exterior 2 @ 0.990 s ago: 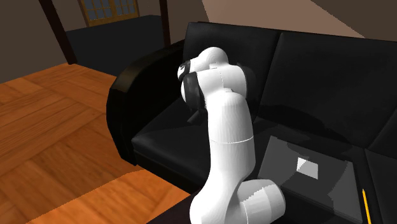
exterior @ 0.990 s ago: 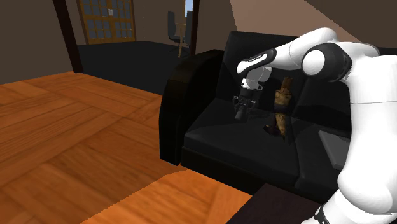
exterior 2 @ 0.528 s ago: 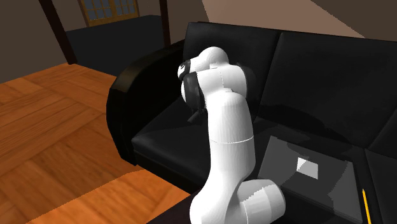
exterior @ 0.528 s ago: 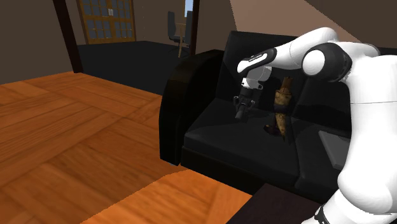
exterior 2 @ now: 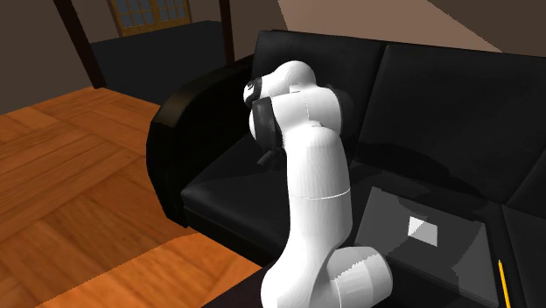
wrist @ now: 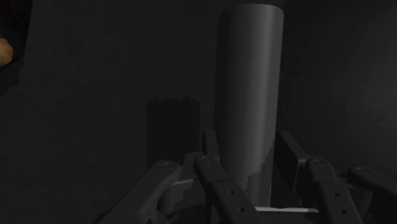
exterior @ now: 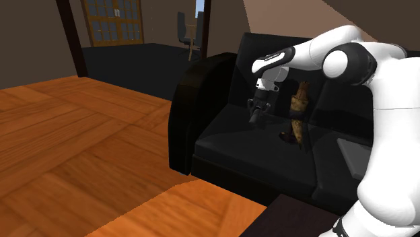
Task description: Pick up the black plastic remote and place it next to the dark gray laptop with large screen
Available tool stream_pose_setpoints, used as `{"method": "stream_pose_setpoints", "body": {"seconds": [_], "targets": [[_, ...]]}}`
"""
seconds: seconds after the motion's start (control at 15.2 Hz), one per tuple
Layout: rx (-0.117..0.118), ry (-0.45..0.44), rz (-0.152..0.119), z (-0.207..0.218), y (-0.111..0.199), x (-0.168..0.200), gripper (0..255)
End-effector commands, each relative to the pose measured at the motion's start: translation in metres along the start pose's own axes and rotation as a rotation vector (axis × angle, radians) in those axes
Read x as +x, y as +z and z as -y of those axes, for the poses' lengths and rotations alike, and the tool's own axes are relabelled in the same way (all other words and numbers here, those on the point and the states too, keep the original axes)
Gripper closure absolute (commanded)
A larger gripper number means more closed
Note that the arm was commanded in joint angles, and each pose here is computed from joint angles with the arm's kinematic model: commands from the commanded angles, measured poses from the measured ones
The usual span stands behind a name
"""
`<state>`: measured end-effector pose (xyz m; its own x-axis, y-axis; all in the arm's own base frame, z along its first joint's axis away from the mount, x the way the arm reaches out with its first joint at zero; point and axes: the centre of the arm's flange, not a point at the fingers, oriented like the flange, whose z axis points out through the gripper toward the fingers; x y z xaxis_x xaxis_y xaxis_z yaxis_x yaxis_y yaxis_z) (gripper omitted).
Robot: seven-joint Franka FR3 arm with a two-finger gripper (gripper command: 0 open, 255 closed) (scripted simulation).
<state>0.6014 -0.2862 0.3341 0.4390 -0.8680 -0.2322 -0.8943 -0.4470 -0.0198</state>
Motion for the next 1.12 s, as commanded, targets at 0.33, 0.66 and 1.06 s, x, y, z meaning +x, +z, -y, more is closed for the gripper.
{"method": "stream_pose_setpoints", "body": {"seconds": [0.33,0.66,1.06], "targets": [[0.0,0.0,0.0,0.001,-0.036,-0.008,255],[0.0,0.0,0.0,0.001,-0.062,-0.014,255],[0.0,0.0,0.0,-0.024,-0.08,-0.014,255]]}}
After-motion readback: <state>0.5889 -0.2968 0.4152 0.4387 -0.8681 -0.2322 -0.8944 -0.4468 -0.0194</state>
